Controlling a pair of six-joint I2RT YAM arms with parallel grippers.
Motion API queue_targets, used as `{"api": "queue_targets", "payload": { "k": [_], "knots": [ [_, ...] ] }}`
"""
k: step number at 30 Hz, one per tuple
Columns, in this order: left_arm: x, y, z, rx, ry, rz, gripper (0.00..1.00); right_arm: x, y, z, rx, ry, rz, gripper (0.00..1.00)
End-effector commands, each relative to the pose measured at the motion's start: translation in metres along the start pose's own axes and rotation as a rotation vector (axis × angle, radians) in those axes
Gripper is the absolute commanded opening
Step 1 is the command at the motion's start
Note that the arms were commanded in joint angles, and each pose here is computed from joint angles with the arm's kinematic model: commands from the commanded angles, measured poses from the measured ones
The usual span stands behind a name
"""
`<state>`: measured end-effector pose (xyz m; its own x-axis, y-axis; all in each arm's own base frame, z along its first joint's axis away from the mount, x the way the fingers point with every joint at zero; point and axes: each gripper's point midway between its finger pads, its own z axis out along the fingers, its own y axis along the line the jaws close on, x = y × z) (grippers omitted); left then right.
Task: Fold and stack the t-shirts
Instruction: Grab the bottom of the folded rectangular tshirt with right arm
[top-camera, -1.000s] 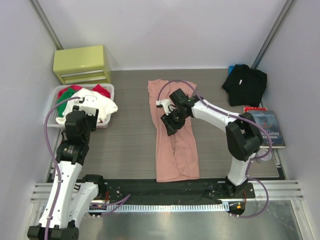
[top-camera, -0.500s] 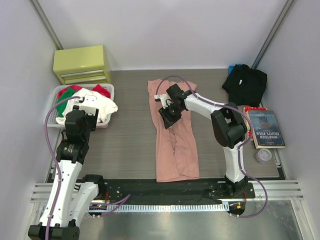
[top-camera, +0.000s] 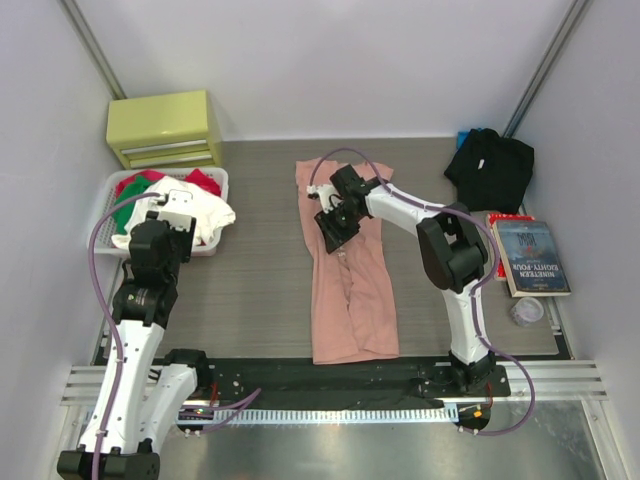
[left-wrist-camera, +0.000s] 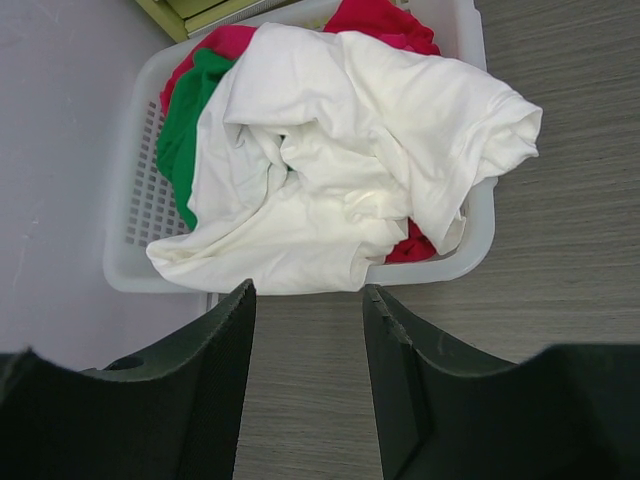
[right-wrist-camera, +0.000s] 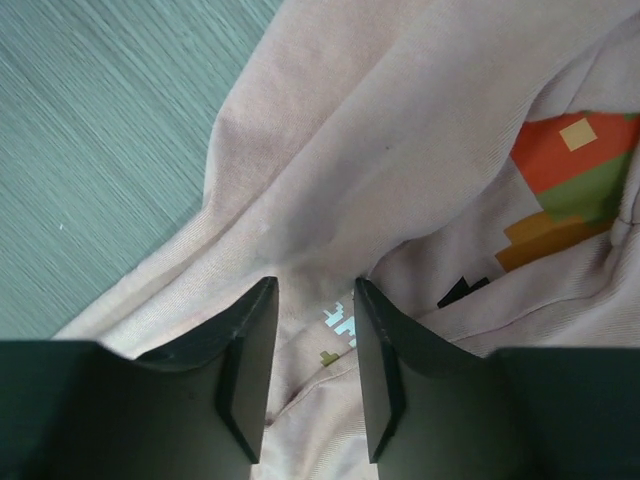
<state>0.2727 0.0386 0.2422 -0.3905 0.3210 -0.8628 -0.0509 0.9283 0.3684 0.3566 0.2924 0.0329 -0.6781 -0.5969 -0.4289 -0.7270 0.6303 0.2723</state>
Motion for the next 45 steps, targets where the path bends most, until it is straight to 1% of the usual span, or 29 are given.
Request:
{"api": "queue_targets", "payload": {
  "k": [1,3,7,15,24,36,37,39,40,42,43,45],
  "knots": [
    [-0.014,0.005,-0.005,-0.001,-0.044,-0.017,0.48,-0.018,-0.009,-0.009,0.024,-0.057,-0.005,0.47],
    [-0.014,0.005,-0.005,-0.003,-0.044,-0.015,0.49,-0.018,-0.014,-0.011,0.024,-0.064,0.006,0.5],
    [-0.013,0.003,-0.004,0.005,-0.04,-0.015,0.49,-0.016,-0.02,-0.012,0.011,-0.069,0.031,0.51],
    [-0.013,0.005,-0.004,-0.004,-0.038,-0.009,0.48,-0.012,-0.017,-0.005,-0.015,-0.06,0.045,0.47],
    [-0.01,0.005,-0.002,-0.006,-0.033,-0.007,0.48,-0.017,-0.012,-0.013,-0.027,-0.083,0.043,0.47],
    [-0.004,0.005,-0.001,-0.017,-0.027,-0.005,0.47,-0.006,-0.001,0.005,-0.06,-0.041,0.041,0.46],
    [-0.003,0.005,0.0,-0.016,-0.025,-0.003,0.47,-0.005,-0.001,0.005,-0.06,-0.039,0.042,0.45],
    [-0.002,0.005,0.0,-0.016,-0.021,-0.001,0.48,-0.004,-0.001,0.006,-0.061,-0.036,0.043,0.38],
    [-0.003,0.005,0.0,-0.017,-0.024,-0.002,0.48,-0.003,-0.001,0.006,-0.06,-0.034,0.044,0.32],
    [-0.002,0.005,0.001,-0.017,-0.019,0.001,0.48,-0.002,-0.003,0.007,-0.05,-0.03,0.046,0.14],
    [-0.002,0.005,0.001,-0.017,-0.019,0.001,0.48,0.0,-0.003,0.008,-0.047,-0.025,0.047,0.02],
    [-0.002,0.005,0.001,-0.017,-0.019,0.001,0.48,0.0,-0.005,0.007,-0.038,-0.025,0.045,0.01]
  ]
}}
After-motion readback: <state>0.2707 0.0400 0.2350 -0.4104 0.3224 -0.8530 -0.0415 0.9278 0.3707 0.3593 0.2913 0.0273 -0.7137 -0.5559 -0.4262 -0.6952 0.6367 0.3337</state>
